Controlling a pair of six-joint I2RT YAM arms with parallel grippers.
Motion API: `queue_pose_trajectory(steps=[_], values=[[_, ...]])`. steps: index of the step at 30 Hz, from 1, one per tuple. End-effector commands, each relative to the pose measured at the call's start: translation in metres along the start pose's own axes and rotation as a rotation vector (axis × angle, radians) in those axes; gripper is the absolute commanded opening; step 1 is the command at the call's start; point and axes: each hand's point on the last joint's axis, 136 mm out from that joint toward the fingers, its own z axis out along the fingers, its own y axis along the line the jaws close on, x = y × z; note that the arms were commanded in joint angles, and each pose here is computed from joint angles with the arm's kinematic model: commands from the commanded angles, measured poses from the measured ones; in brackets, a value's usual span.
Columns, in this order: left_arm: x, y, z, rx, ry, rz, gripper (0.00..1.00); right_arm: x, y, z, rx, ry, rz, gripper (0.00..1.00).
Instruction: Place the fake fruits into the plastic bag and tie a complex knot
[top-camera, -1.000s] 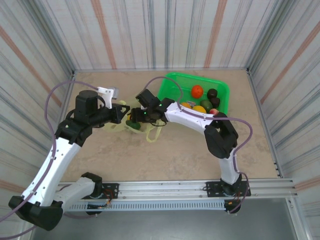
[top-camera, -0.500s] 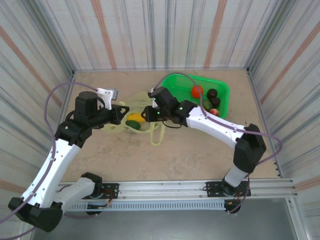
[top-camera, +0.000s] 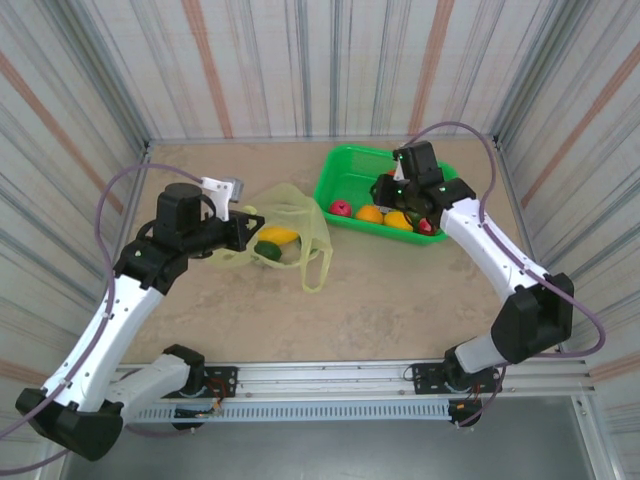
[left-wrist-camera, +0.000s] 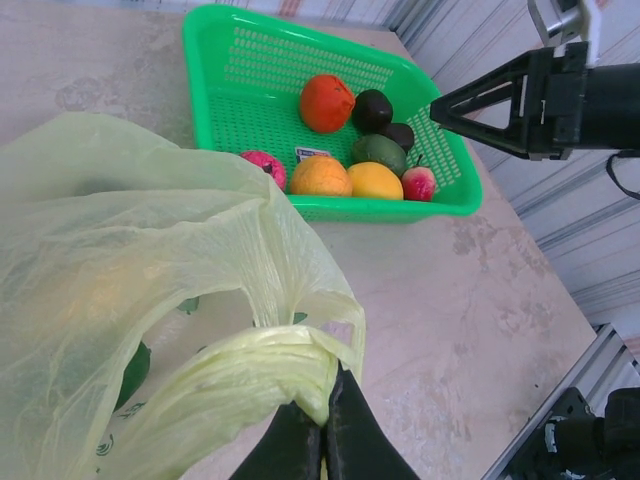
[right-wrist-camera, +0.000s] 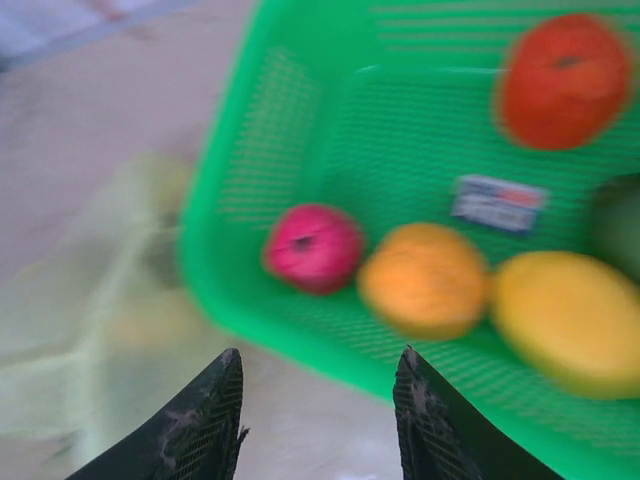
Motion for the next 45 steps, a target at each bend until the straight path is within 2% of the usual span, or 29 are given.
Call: queue_pose_trajectory(steps=[1, 10, 19, 25, 38, 45], values=[[-0.006, -0.006, -0.003, 0.014, -0.014, 0.013, 0.00, 0.016, -0.055, 0.015, 0.198, 0.104, -0.062, 0.46], [-0.005, -0.005, -0.001, 0.015, -0.004, 0.025, 0.00, -0.015, -0.125, 0.043, 0.404, 0.119, -0.042, 0.52], [-0.006, -0.005, -0.002, 0.011, -0.001, 0.044, 0.00, -0.030, -0.178, 0.084, 0.512, 0.187, 0.011, 0.62], [-0.004, -0.003, 0.001, 0.007, 0.009, 0.045, 0.00, -0.033, -0.184, 0.103, 0.522, 0.217, 0.020, 0.71], [-0.004, -0.001, 0.004, 0.004, 0.011, 0.043, 0.00, -0.021, -0.193, 0.125, 0.587, 0.286, 0.019, 0.76], [-0.004, -0.001, 0.005, 0.007, 0.011, 0.043, 0.00, -0.014, -0.187, 0.136, 0.542, 0.316, 0.036, 0.76]])
